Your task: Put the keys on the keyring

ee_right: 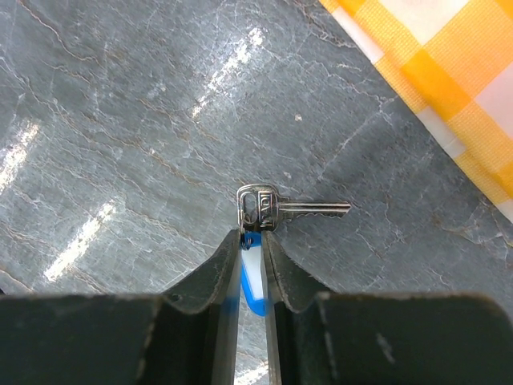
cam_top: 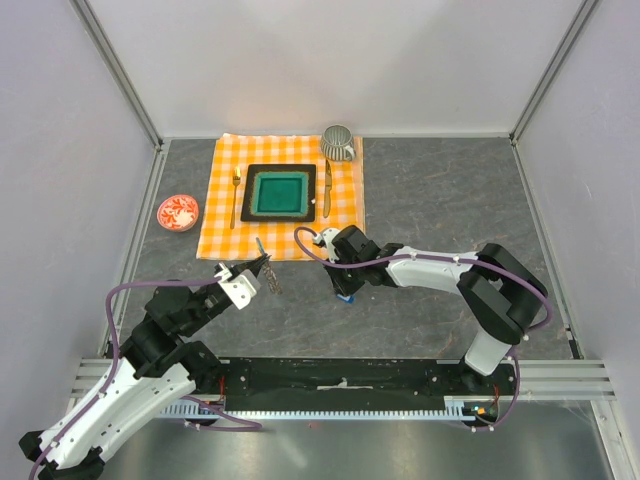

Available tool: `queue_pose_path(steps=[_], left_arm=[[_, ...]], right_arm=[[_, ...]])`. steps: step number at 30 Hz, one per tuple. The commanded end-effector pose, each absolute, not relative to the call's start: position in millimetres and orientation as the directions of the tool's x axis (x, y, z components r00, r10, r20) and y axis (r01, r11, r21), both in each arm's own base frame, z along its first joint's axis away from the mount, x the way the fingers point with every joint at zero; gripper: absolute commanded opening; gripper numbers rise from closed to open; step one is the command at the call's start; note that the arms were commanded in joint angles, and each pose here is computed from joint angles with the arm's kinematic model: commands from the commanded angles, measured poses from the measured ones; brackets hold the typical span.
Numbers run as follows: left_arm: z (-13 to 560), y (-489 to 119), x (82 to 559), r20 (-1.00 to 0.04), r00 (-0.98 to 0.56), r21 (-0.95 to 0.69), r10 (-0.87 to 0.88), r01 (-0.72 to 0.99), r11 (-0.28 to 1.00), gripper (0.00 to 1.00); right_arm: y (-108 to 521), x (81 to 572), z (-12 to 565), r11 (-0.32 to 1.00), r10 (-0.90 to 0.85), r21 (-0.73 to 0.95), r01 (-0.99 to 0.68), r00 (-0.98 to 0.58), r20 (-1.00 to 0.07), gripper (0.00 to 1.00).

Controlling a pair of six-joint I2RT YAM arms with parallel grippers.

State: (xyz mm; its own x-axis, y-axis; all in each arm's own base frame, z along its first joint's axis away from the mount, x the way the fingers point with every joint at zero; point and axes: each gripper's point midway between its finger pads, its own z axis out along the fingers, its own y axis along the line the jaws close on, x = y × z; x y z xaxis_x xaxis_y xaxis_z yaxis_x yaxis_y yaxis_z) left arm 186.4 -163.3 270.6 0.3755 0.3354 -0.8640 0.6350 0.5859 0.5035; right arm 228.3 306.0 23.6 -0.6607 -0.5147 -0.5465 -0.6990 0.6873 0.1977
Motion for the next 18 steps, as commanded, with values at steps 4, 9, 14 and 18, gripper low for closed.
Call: queue_pose_path(steps=[4,9,14,18], left_arm=[[295.7,-165.2,185.6,-0.868,0.423,0.485,0.260,0.617,0.620,0.02],[295.3,-166.0,185.2,-0.869,0.422,0.484,0.258,0.620,0.617,0.02],[295.3,-165.8,185.3,-0.869,0.422,0.485,0.258,0.620,0.617,0.02],[295.3,-166.3,184.9,-0.869,0.422,0.484,0.256,0.623,0.615,0.02]], right_arm=[[320.9,239.5,33.6,0.678,-0.496,0.196,-0.709,-0.638,-0.589,0.22],[321.0,240.8,35.7,0.678,-0.497,0.191,-0.710,-0.634,-0.593,0.21],[318.1,239.5,30.8,0.683,-0.506,0.186,-0.707,-0.640,-0.578,0.18],[313.3,238.4,27.8,0.689,-0.516,0.172,-0.704,-0.644,-0.565,0.11]])
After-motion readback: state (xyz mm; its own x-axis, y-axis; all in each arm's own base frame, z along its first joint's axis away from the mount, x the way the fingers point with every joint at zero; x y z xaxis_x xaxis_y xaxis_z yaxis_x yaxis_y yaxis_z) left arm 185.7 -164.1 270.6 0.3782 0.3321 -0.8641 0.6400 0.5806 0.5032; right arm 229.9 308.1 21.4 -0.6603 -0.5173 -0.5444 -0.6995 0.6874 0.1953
